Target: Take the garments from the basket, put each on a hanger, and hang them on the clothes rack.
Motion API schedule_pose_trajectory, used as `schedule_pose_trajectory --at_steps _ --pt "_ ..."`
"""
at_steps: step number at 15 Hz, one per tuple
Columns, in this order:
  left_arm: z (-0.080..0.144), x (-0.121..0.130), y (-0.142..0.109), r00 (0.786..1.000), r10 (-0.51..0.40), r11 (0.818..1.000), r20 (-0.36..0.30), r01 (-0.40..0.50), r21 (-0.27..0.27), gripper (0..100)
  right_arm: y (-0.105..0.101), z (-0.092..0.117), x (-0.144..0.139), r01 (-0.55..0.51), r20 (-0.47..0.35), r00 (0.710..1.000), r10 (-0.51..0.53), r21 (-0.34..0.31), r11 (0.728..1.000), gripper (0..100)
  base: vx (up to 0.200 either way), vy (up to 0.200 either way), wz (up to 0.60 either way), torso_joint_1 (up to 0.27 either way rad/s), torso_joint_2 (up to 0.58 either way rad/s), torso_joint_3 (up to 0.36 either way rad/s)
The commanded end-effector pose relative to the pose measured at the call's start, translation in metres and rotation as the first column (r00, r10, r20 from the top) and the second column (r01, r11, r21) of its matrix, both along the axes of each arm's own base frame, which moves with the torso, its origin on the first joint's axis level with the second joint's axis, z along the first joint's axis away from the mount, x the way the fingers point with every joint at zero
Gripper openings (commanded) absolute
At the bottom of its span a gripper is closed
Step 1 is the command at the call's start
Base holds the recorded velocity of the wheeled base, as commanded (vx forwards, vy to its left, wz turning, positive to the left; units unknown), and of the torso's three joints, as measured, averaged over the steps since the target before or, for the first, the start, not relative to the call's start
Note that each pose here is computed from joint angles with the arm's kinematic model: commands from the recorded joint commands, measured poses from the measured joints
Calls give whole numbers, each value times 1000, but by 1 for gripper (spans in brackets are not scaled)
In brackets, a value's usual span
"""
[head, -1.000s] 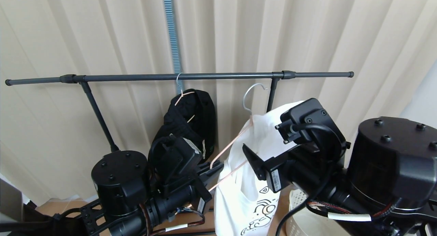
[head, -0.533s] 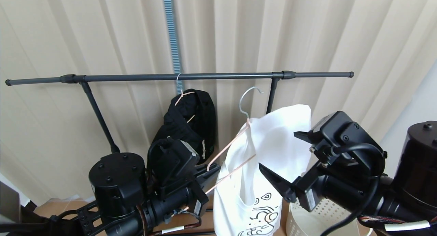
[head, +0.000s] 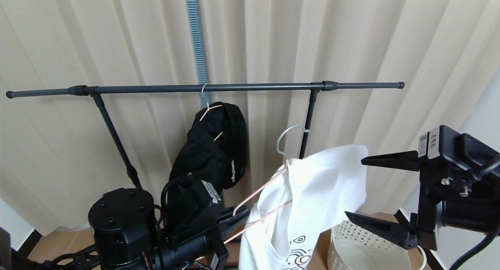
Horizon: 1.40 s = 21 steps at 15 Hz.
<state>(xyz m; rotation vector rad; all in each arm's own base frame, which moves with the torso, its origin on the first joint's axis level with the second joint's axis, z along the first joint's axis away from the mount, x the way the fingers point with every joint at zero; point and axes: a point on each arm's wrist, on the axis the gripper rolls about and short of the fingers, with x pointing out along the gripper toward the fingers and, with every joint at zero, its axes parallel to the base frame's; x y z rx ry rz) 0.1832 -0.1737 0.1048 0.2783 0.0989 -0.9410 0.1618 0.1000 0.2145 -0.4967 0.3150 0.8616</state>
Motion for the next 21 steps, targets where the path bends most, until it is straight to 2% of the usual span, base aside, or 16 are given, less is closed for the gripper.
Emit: schedule_pose_trajectory --at_steps 1,3,5,6,7,9,13,18,21 --pt "-5 -7 6 1000 -15 999 -6 15 28 0 -13 19 18 -50 -25 998 49 -38 998 100 0 0 0 0 0 0" --pt "-9 -13 11 998 -57 998 -5 57 34 0 -13 19 40 -135 -95 988 122 -144 980 100 0 0 0 0 0 0" --pt "-14 -19 16 994 -105 993 10 104 55 0 -14 21 66 -226 -159 968 195 -207 952 100 0 0 0 0 0 0" --pt "-14 -20 16 994 -109 992 9 108 58 0 -14 21 69 -237 -165 965 204 -214 948 100 0 0 0 0 0 0" --pt "-16 -23 17 989 -151 987 2 150 61 0 -16 16 91 -342 -214 931 294 -235 910 100 0 0 0 0 0 0" --pt "-16 -24 18 986 -167 984 -2 167 60 0 -16 16 97 -393 -264 903 339 -188 900 100 0 0 0 0 0 0" --pt "-16 -26 19 984 -176 982 7 175 66 0 -11 -2 94 -453 -339 856 390 -131 882 100 0 0 0 0 0 0" --pt "-13 -27 19 982 -187 981 15 186 57 0 -5 -20 94 -483 -394 823 408 -110 868 100 0 0 0 0 0 0" --pt "-12 -26 19 980 -199 979 21 197 47 0 0 -21 95 -496 -387 819 423 -109 861 100 0 0 0 0 0 0"
